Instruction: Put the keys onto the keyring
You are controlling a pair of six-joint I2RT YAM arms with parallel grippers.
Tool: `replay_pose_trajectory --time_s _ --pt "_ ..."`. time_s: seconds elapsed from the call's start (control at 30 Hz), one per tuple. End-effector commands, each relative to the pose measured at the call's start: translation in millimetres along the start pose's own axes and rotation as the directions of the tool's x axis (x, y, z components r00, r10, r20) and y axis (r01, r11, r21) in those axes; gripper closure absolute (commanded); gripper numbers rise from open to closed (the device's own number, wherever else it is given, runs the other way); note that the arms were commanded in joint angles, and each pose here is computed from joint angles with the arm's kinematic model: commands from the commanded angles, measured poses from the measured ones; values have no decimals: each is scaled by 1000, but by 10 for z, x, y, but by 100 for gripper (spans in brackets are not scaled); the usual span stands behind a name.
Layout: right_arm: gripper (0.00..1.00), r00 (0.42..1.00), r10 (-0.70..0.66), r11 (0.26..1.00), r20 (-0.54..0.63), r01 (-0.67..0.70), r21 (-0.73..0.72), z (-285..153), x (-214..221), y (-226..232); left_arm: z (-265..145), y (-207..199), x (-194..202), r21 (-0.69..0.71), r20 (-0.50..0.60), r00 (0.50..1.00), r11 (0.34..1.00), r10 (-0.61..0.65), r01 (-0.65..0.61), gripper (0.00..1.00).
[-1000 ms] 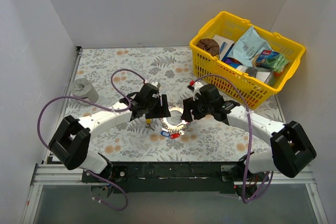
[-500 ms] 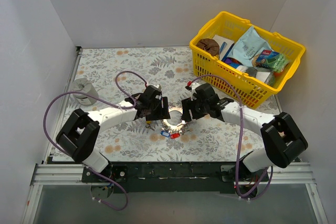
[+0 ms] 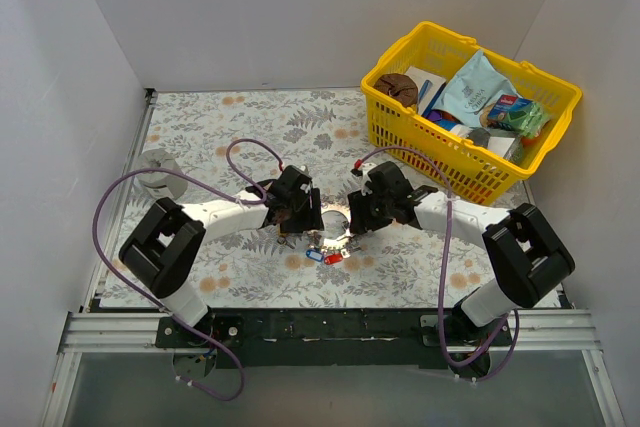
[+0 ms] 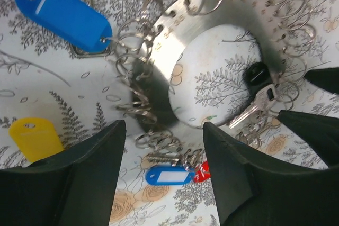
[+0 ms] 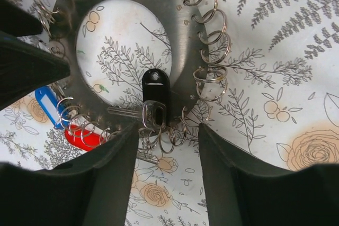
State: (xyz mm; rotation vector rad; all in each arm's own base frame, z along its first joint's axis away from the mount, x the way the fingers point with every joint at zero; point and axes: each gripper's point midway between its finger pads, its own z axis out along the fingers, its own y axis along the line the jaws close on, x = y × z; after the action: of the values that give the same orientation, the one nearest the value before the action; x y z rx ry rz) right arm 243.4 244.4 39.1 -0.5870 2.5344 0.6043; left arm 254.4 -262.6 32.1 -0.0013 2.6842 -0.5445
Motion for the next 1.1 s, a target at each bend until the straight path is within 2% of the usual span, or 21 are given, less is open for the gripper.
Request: replay_pose_trajectory --time_s 0.0,0.23,0.7,0.9,1.07 --pt "46 1000 -14 997 8 15 -81 18 -43 180 79 -29 -35 6 15 1000 1000 9 -9 41" --pt "53 999 -30 994 -42 25 -102 -33 143 261 175 -160 -120 40 12 999 999 30 -30 43" --pt "58 994 -44 975 -96 22 -223 -17 428 735 474 -546 -444 103 3 996 991 86 -86 44" --pt "52 997 -64 979 -47 54 -194 -81 245 854 407 -627 -604 102 43 993 988 108 -112 43" --pt "33 994 -93 982 60 102 -162 -290 -10 856 152 -631 -777 84 129 984 988 120 -131 41"
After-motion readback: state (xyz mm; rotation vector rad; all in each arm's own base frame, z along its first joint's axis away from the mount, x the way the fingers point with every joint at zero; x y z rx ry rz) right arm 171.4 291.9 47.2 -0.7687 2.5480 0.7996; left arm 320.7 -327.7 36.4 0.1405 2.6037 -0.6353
